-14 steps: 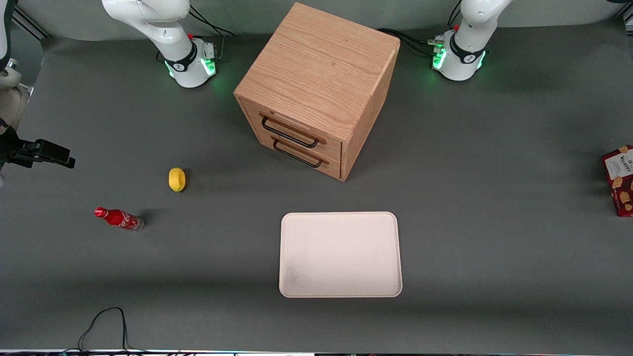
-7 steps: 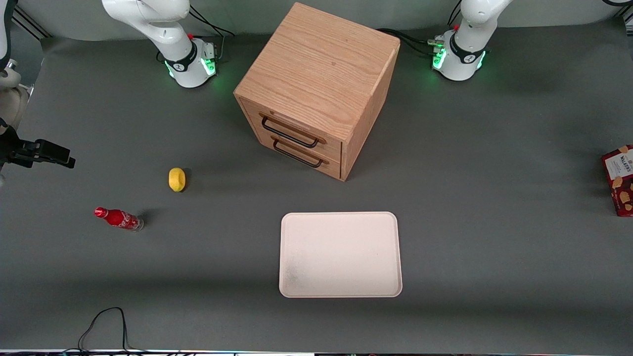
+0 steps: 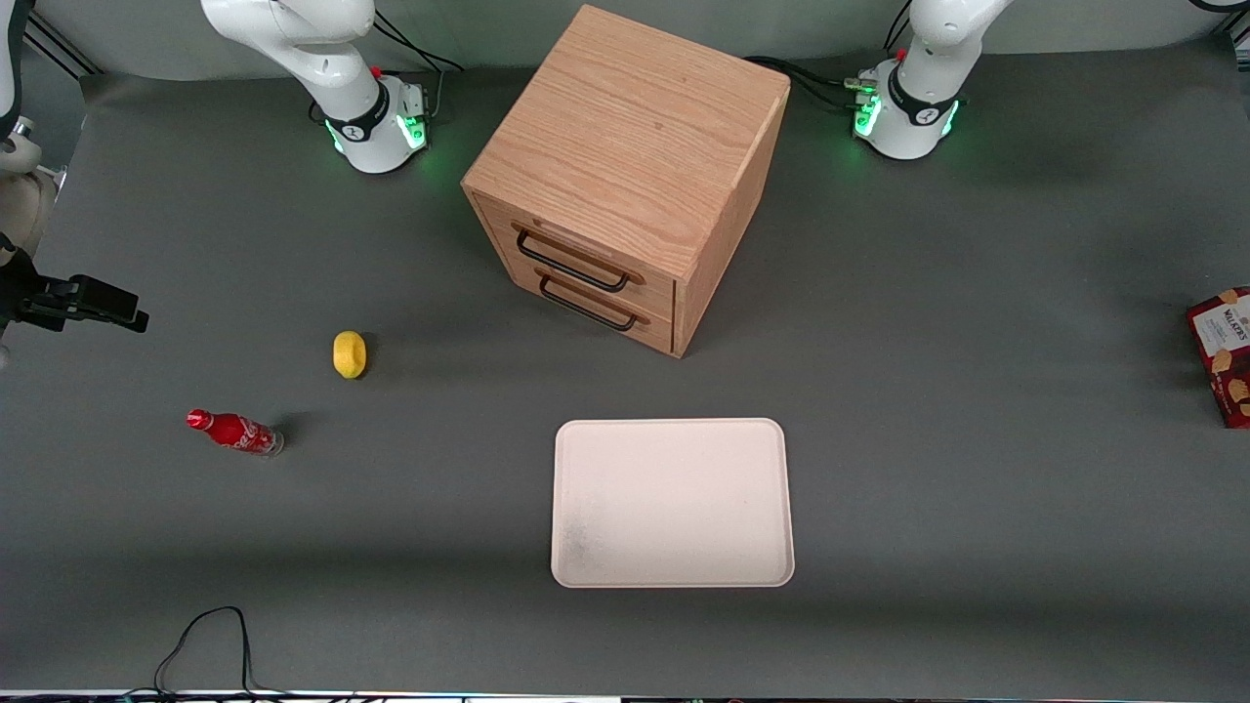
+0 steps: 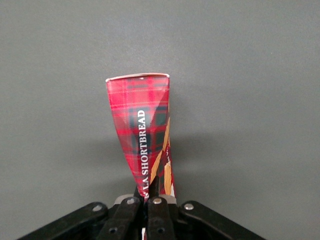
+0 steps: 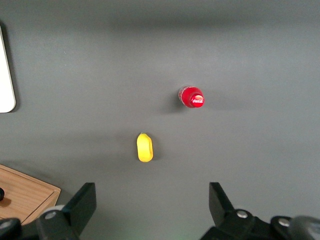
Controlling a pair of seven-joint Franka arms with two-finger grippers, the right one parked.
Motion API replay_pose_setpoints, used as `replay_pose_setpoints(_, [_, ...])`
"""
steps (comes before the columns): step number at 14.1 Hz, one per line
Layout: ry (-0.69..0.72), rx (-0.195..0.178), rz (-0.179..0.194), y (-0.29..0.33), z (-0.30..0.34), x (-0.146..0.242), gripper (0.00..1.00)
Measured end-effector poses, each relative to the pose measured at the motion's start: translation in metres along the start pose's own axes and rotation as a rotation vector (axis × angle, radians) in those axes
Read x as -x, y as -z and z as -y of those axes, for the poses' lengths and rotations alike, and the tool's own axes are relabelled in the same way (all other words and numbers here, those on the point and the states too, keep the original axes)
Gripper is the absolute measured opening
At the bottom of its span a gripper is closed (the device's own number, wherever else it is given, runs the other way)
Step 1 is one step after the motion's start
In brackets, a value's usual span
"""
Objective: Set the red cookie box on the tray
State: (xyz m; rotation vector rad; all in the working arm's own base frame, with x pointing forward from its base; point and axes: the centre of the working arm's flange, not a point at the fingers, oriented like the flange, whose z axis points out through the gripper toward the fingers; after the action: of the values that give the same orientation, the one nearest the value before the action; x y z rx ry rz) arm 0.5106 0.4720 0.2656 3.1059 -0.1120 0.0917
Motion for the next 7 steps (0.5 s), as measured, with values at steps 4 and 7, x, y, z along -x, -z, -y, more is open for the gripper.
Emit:
replay_pose_setpoints(4, [-0.007,-0.012,-0.014,0.047,0.001,-0.008,0.03])
replay_pose_setpoints(7, [-0.022,0.002,-0.007,0.12,-0.002,-0.017,0.03])
